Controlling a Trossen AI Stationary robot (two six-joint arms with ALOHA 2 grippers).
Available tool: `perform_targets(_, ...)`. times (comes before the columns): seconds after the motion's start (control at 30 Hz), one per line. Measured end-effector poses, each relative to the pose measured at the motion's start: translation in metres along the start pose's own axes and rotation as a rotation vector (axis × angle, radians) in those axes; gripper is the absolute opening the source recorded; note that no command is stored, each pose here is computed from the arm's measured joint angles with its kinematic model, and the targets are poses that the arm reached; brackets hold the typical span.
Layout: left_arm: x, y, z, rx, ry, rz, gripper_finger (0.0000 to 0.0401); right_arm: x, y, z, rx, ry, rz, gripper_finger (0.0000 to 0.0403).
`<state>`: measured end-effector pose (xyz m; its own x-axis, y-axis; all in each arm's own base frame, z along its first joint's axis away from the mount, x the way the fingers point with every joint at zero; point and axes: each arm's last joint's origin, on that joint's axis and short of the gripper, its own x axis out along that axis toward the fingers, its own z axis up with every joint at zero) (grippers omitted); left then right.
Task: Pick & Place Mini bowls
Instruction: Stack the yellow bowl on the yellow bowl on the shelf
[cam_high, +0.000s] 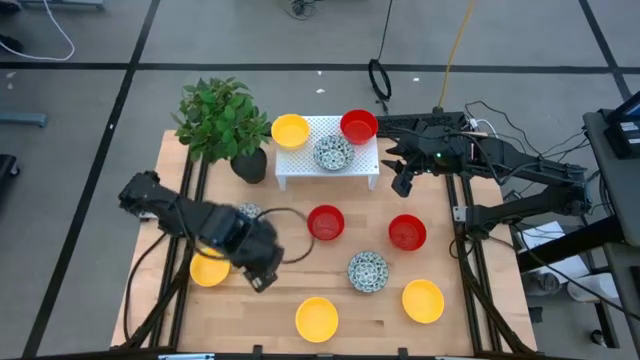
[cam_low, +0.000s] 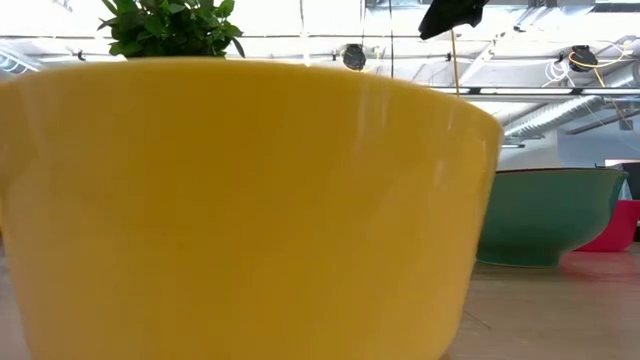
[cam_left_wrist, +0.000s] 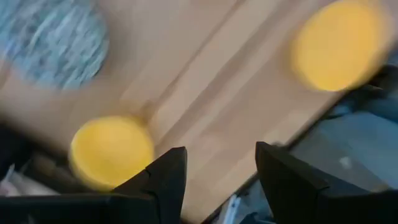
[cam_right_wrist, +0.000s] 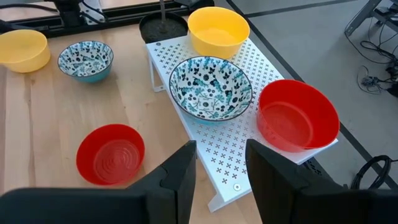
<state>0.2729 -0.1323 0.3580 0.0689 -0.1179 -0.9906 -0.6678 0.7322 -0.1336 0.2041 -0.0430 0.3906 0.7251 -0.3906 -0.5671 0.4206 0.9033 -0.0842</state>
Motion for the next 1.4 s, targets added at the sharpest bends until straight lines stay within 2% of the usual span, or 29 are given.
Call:
perform_targets(0.13, 0.026, -0.005, -0.019, -0.078, 0.055, 0.072, 0.0195, 0.000, 0.000, 0.000, -0.009, 0.000, 0.000, 0.0125)
perform_targets(0.3, 0.059, 0.001, -0.041, -0.199, 0.198, 0.209, 0.0195, 0.000, 0.000, 0.000, -0.019, 0.000, 0.000, 0.0125)
perform_targets(0.4, 0.079, 0.009, -0.046, -0.262, 0.237, 0.296, 0.0195, 0.000, 0.000, 0.000, -0.021, 0.000, 0.000, 0.0125)
perform_targets(0.63, 0.114, 0.029, -0.049, -0.317, 0.304, 0.438, 0.0195, 0.000, 0.000, 0.000, -0.020, 0.000, 0.000, 0.0125)
perform_targets(0.73, 0.130, 0.033, -0.045, -0.329, 0.309, 0.418, 0.0195, 0.000, 0.000, 0.000, -0.019, 0.000, 0.000, 0.0125)
perform_targets(0.9, 0.156, 0.037, -0.039, -0.282, 0.308, 0.326, 0.0195, 0.000, 0.000, 0.000, -0.010, 0.000, 0.000, 0.0125)
perform_targets(1.13, 0.180, 0.060, -0.034, -0.373, 0.324, 0.402, 0.0195, 0.002, 0.001, 0.001, 0.016, -0.009, 0.001, 0.0125)
perform_targets(1.3, 0.192, 0.058, -0.027, -0.336, 0.312, 0.288, 0.0195, 0.004, 0.001, 0.002, 0.032, -0.005, 0.001, 0.0125)
perform_targets(1.4, 0.198, 0.061, -0.026, -0.339, 0.299, 0.280, 0.0195, 0.006, 0.002, 0.002, 0.034, 0.002, -0.001, 0.0125)
